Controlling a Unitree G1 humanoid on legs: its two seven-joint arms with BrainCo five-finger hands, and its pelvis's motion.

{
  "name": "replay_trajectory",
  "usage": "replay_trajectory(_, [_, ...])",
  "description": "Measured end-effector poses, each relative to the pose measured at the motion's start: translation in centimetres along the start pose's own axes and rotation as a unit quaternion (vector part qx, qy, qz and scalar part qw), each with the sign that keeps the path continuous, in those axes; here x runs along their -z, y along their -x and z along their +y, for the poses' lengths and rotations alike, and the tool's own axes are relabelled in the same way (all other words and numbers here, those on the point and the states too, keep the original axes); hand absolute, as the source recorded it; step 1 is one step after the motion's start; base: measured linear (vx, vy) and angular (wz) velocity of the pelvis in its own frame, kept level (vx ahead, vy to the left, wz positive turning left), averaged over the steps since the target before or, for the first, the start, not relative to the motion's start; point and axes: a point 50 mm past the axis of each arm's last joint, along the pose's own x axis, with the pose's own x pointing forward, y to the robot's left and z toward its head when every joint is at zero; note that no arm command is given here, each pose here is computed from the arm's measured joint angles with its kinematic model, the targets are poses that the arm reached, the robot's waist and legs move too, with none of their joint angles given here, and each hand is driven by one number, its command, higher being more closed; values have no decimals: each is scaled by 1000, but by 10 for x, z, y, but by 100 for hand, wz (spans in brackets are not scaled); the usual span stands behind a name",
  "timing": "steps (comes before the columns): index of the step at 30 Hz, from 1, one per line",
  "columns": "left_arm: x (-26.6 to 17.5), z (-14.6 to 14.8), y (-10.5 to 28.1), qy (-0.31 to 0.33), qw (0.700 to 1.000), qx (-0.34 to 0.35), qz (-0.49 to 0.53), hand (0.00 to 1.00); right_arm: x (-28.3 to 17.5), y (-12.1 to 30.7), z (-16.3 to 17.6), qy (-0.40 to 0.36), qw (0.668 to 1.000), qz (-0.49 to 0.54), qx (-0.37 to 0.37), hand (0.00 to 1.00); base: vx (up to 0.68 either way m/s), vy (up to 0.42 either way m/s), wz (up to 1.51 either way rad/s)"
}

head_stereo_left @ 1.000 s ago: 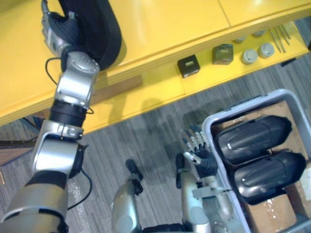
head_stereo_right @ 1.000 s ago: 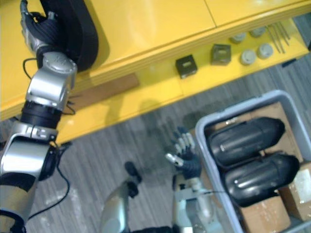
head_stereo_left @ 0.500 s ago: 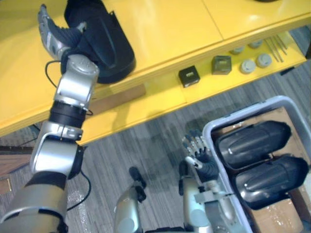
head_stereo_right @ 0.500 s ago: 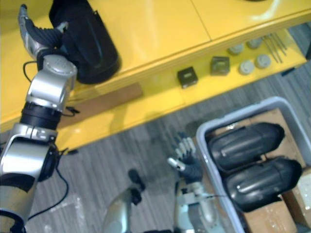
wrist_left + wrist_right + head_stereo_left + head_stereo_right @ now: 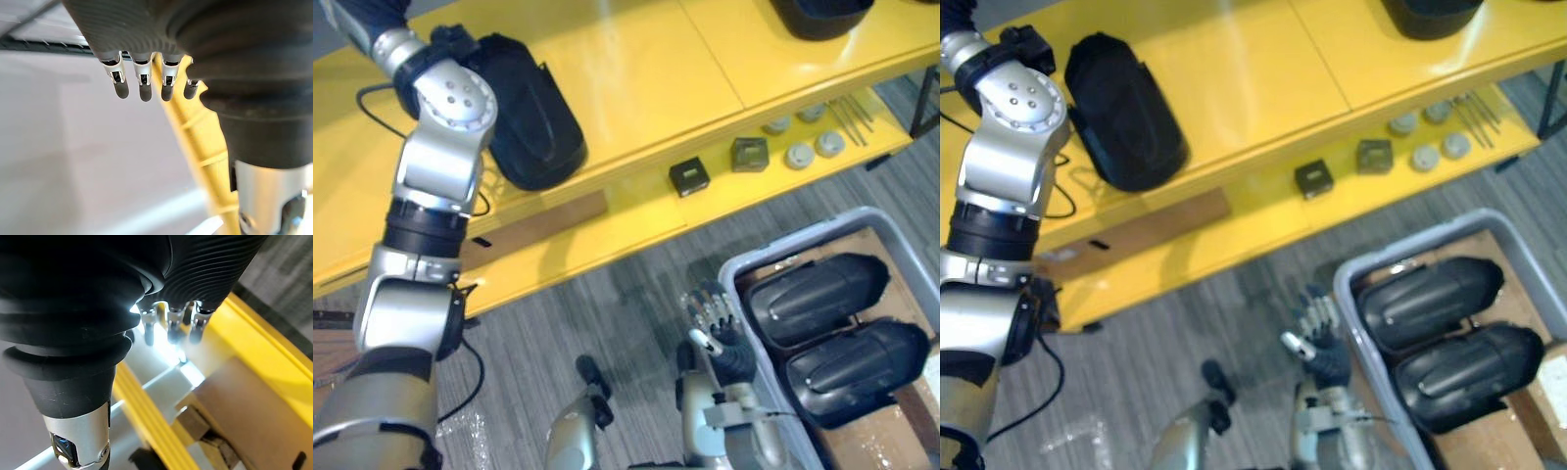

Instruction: Walk over and take plastic housings, then place them on the shelf

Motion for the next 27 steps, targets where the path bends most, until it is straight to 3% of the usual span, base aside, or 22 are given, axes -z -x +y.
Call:
replay_trajectory(2, [-6,9,7,59,998,19,-10,0,-4,-6,-5,19,1000,-17,7,0,103,12,27])
replay_trajectory(8, [-7,38,32,93,992,82,-25,0,-32,-34,-13,75,992,-104,20,0,93,26,34])
replay_trajectory(13, [22,105,51,10,992,123,8,0,-62,-61,-13,104,978,-179,13,0,49,11,43])
replay_trajectory(18, [62,187,110,-101,973,148,143,0,-88,-86,-13,121,968,-220,7,0,-5,3,40])
replay_trajectory(21, [81,234,154,-183,943,139,242,0,-93,-106,-4,103,972,-212,-13,0,-38,-3,42])
replay_trajectory(25, [115,290,224,-253,863,106,424,0,-88,-147,17,91,983,-151,-42,0,-43,13,25])
replay_trajectory(27, [121,328,297,-282,762,135,568,0,-77,-174,27,89,991,-89,-37,0,-35,10,23])
